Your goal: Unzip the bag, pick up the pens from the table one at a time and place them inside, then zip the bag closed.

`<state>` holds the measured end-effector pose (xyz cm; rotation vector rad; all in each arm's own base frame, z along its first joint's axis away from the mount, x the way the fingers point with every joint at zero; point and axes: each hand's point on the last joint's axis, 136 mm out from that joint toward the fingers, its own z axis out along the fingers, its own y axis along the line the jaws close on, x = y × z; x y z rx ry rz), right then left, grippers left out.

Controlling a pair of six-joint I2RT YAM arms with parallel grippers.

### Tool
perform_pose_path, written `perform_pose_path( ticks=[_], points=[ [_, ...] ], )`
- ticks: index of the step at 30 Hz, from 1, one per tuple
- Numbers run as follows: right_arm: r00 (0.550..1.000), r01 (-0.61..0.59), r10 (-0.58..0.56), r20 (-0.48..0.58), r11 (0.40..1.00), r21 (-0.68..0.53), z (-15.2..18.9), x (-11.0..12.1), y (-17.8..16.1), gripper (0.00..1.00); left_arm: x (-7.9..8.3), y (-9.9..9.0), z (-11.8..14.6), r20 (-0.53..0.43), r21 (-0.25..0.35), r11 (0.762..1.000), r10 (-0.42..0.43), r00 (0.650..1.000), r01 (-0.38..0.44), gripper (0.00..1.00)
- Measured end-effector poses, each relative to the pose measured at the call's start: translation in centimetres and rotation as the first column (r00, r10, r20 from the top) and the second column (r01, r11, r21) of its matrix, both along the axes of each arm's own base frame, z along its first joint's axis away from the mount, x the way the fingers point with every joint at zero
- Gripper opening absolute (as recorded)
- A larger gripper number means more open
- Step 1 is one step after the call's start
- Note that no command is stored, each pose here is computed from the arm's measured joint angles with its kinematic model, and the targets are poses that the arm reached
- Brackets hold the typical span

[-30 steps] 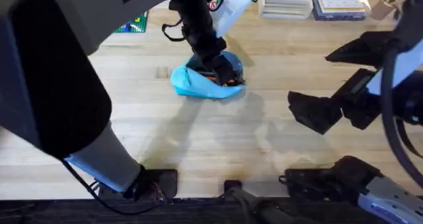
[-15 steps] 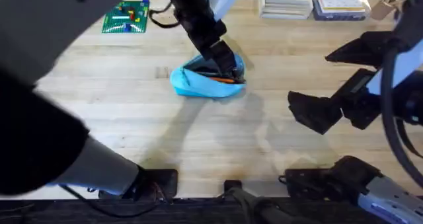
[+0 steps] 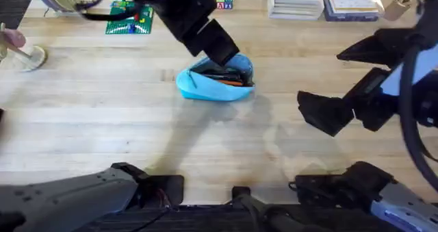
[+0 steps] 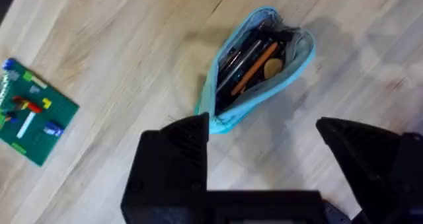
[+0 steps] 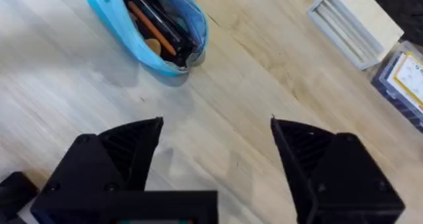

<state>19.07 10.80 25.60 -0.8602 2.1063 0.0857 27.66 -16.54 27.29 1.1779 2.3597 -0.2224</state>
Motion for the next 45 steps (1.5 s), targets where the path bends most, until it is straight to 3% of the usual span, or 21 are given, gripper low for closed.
perform_pose_path(
  ticks=[8,13,14,20,27,35,45],
  points=[
    [1.000,0.000,0.000,0.000,1.000,0.000,0.0,0.0,0.0,0.997,-2.9,2.6,3.5,0.114,-0.049,0.997,0.073,0.991,-0.068,0.996],
    [1.000,0.000,0.000,0.000,1.000,0.000,0.0,0.0,0.0,0.995,-4.4,5.6,2.3,0.127,-0.047,0.986,0.162,0.979,-0.157,0.996],
    [1.000,0.001,-0.001,-0.001,1.000,0.001,0.0,0.0,0.0,0.997,-5.0,7.3,1.3,0.132,-0.053,0.975,0.219,0.967,-0.214,0.996],
    [1.000,0.004,-0.004,-0.002,1.000,0.005,0.0,0.0,0.0,0.997,-6.2,10.0,0.6,0.189,-0.107,0.946,0.322,0.928,-0.307,0.993],
    [1.000,0.005,-0.005,-0.006,1.000,0.004,-0.1,0.0,0.0,0.996,-7.3,11.3,-1.3,0.164,-0.152,0.920,0.385,0.908,-0.362,0.993],
    [1.000,0.007,-0.007,-0.023,1.000,-0.005,-0.4,-0.3,-0.2,0.997,-6.5,12.3,-1.7,0.147,-0.177,0.896,0.434,0.889,-0.408,0.993],
    [0.997,0.058,-0.055,-0.051,0.997,0.045,-0.4,-0.3,-0.2,0.996,-6.6,12.3,-1.7,0.141,-0.180,0.896,0.433,0.890,-0.407,0.993]
  ],
)
